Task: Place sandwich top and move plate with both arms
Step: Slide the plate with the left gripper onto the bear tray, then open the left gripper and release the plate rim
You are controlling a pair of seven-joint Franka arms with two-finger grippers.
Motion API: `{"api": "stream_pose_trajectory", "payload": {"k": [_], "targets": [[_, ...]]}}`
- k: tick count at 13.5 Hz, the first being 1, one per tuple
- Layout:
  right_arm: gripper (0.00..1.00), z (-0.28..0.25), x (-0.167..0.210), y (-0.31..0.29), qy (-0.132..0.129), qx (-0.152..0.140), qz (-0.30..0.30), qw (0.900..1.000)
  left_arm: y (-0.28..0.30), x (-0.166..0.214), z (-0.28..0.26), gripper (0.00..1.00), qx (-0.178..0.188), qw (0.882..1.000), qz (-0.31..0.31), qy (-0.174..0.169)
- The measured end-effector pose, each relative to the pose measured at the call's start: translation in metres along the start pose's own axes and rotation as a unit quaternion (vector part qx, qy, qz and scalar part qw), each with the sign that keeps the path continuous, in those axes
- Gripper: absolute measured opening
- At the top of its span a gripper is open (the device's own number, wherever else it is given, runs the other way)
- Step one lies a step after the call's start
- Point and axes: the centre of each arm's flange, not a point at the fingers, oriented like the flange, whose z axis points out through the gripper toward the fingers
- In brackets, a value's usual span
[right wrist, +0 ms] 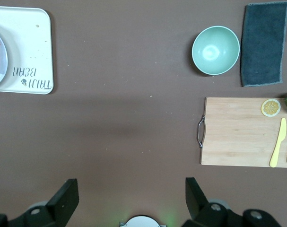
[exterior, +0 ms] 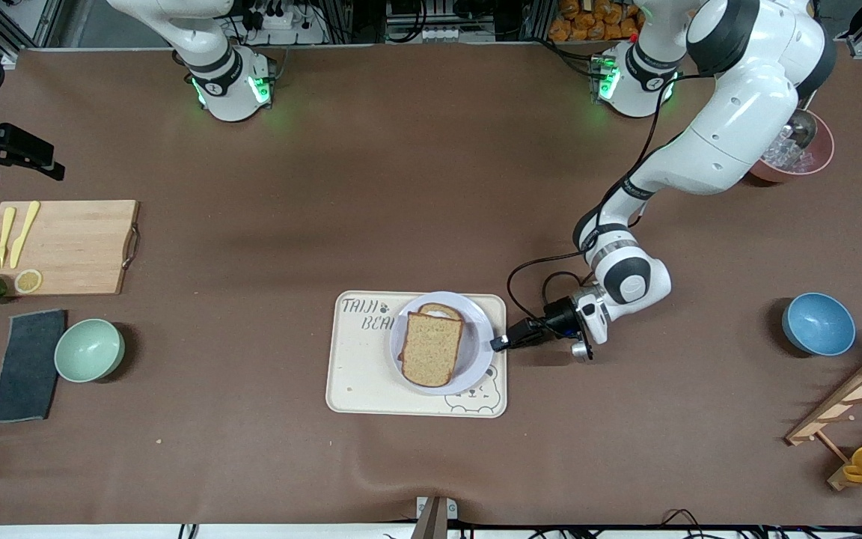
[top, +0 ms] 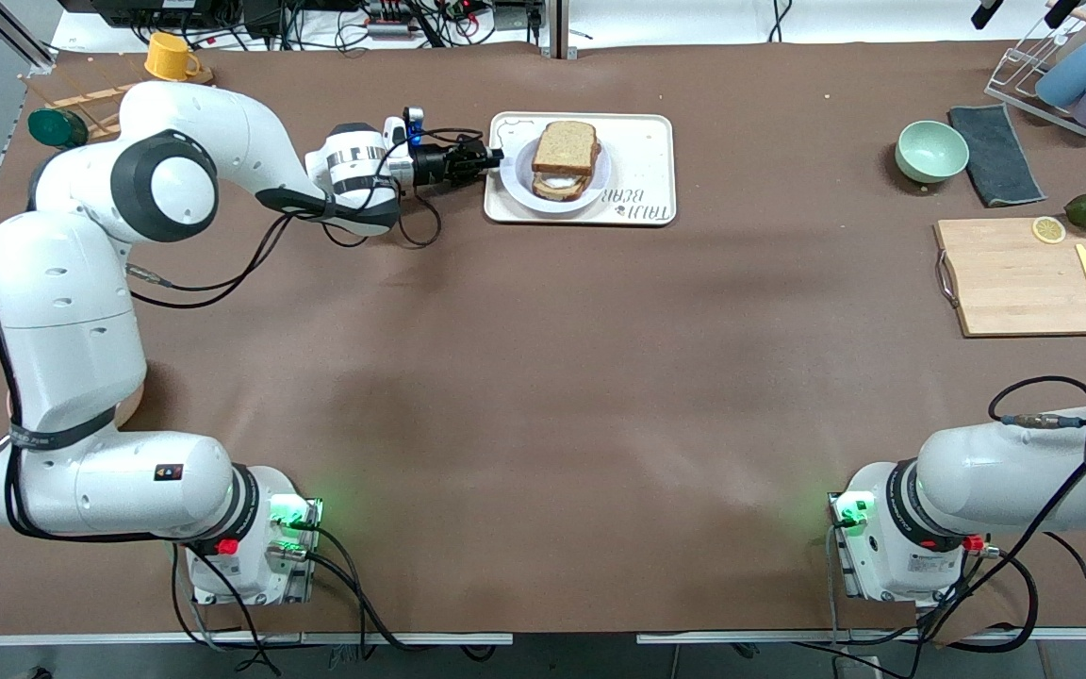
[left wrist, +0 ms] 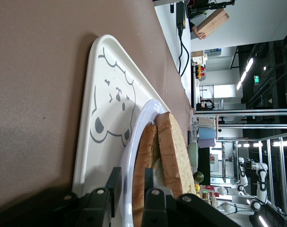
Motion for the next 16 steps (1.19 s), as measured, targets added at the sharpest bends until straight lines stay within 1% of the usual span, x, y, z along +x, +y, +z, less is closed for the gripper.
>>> {"api": "stream_pose_trajectory", "payload": {"k": [3,6,13,16], "targets": [[1.00,0.000,0.000,0.000,0.001,0.000,0.000,1.000,0.001,0.006,-0.006,0.25,0.004,1.000,0.011,-0.003],[1.00,0.000,0.000,0.000,0.001,0.000,0.000,1.000,0.003,0.024,-0.025,0.25,0.019,1.000,0.012,-0.019],[1.00,0.000,0.000,0.000,0.000,0.000,0.000,1.000,0.054,0.056,-0.050,0.24,0.059,0.997,0.004,-0.058],[1.00,0.000,0.000,0.000,0.000,0.000,0.000,1.000,0.078,0.061,-0.054,0.25,0.064,0.996,0.000,-0.061]]}}
